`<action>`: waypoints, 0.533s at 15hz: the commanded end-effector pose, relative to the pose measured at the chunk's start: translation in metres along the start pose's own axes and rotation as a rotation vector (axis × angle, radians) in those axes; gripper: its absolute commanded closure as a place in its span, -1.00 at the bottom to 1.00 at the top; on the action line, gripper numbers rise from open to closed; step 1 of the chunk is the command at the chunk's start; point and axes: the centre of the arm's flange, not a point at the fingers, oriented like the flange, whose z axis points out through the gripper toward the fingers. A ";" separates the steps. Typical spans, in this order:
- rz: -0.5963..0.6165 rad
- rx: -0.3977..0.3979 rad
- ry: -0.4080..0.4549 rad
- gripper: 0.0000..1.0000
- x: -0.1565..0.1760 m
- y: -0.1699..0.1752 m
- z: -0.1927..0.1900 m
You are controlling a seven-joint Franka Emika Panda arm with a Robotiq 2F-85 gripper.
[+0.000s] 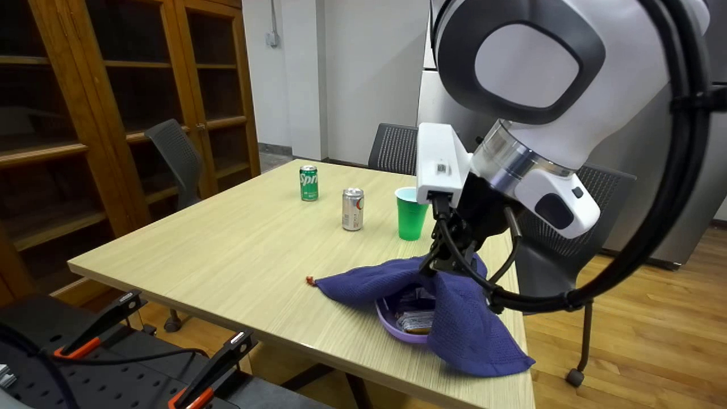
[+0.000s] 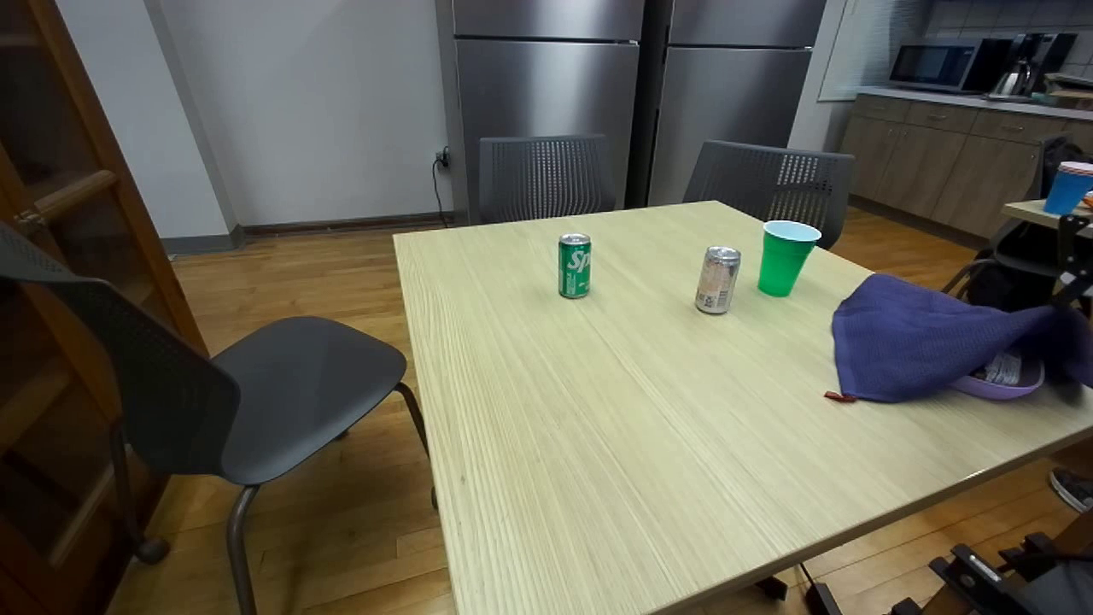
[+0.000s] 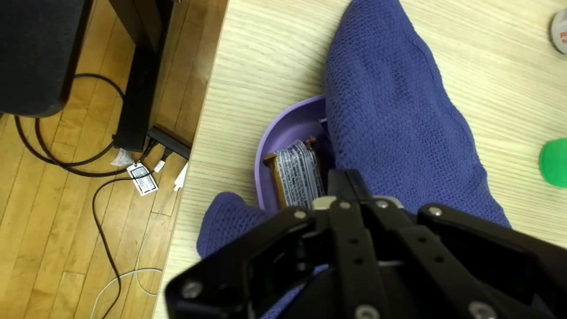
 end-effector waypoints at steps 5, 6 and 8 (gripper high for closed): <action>0.052 0.000 -0.043 0.99 -0.008 -0.006 -0.020; 0.055 0.001 -0.053 0.99 -0.009 -0.005 -0.021; 0.060 0.003 -0.060 0.99 -0.011 -0.005 -0.024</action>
